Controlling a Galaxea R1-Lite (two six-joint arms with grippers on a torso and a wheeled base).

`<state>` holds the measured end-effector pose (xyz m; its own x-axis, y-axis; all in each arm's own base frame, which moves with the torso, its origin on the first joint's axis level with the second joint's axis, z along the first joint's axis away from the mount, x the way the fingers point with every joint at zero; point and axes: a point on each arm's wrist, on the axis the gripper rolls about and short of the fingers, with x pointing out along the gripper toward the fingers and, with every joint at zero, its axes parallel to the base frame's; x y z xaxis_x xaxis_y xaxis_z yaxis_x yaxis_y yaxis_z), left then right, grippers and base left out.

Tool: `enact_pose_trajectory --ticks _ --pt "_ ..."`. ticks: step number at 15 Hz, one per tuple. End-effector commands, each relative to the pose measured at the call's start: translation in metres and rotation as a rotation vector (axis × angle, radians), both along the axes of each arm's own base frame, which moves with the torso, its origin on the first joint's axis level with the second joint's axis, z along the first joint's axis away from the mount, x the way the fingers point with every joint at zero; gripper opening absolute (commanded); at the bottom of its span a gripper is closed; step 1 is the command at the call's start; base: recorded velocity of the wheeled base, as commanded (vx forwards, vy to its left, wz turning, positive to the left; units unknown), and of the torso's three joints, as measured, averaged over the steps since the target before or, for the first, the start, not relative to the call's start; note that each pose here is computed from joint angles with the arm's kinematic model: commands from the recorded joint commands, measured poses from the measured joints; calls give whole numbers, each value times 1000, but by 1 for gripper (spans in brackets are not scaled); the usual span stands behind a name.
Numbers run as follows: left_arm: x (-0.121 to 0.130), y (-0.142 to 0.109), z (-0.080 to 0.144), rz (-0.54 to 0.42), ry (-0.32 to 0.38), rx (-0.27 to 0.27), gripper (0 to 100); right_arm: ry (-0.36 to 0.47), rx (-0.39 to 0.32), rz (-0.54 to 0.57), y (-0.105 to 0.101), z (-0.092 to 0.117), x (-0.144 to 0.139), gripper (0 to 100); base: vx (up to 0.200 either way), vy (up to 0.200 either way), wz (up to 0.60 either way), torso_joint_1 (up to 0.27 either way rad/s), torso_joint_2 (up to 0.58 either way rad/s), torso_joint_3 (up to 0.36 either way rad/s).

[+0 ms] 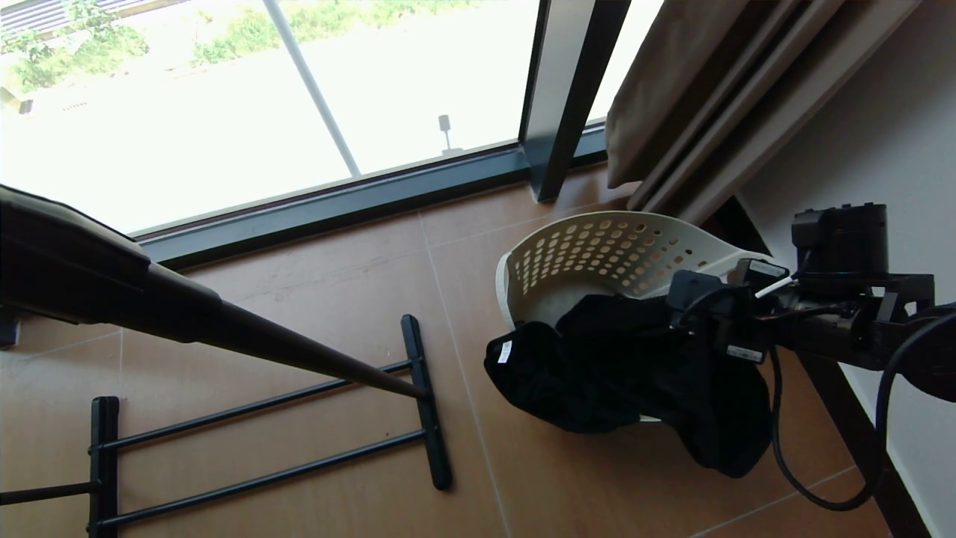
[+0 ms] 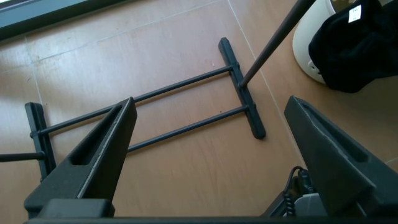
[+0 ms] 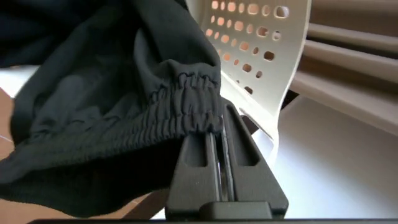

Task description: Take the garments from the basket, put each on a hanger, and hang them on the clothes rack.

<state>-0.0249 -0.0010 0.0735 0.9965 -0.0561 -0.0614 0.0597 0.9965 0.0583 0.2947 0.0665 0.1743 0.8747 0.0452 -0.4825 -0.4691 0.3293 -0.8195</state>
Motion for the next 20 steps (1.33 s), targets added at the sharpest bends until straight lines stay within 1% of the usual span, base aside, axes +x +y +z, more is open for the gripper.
enact_pose_trajectory --ticks 1,2,3,4,6,7,9,10,11,12,13,16,17,20 --pt "0 0 0 -1 0 0 100 -89 82 6 -2 36 -47 0 0 0 0 0 0 0" --pt "0 0 0 -2 1 0 100 -122 137 -6 -5 50 -60 0 0 0 0 0 0 0" --pt "0 0 0 -2 3 0 100 -170 215 -26 -8 64 -71 0 0 0 0 0 0 0" --pt "0 0 0 -4 3 -2 100 -172 294 -15 -11 67 -83 0 0 0 0 0 0 0" --pt "0 0 0 -2 3 -2 100 -130 375 33 -13 56 -99 0 0 0 0 5 7 117" --pt "0 0 0 -4 2 -2 100 -111 422 48 -17 50 -113 0 0 0 0 -2 2 178" --pt "0 0 0 -5 3 0 100 -103 527 6 -22 46 -131 0 0 0 0 2 5 188" --pt "0 0 0 -5 3 1 100 -97 573 -18 -23 45 -134 0 0 0 0 2 2 207" --pt "0 0 0 -5 3 1 100 -94 585 -24 -23 45 -134 0 0 0 0 2 2 207" --pt "0 0 0 -14 4 1 100 -91 623 -43 -23 47 -133 0 0 0 0 2 2 203" --pt "0 0 0 -16 1 -1 100 -104 643 -55 -24 52 -129 0 0 0 0 2 2 198" --pt "0 0 0 -16 4 1 100 -94 637 -72 -24 49 -125 0 0 0 0 12 -112 90" --pt "0 0 0 -18 4 2 100 -91 637 -86 -26 48 -124 0 0 0 0 32 -339 -90" --pt "0 0 0 -16 3 2 100 -85 640 -84 -27 45 -125 0 0 0 0 69 -435 -139"
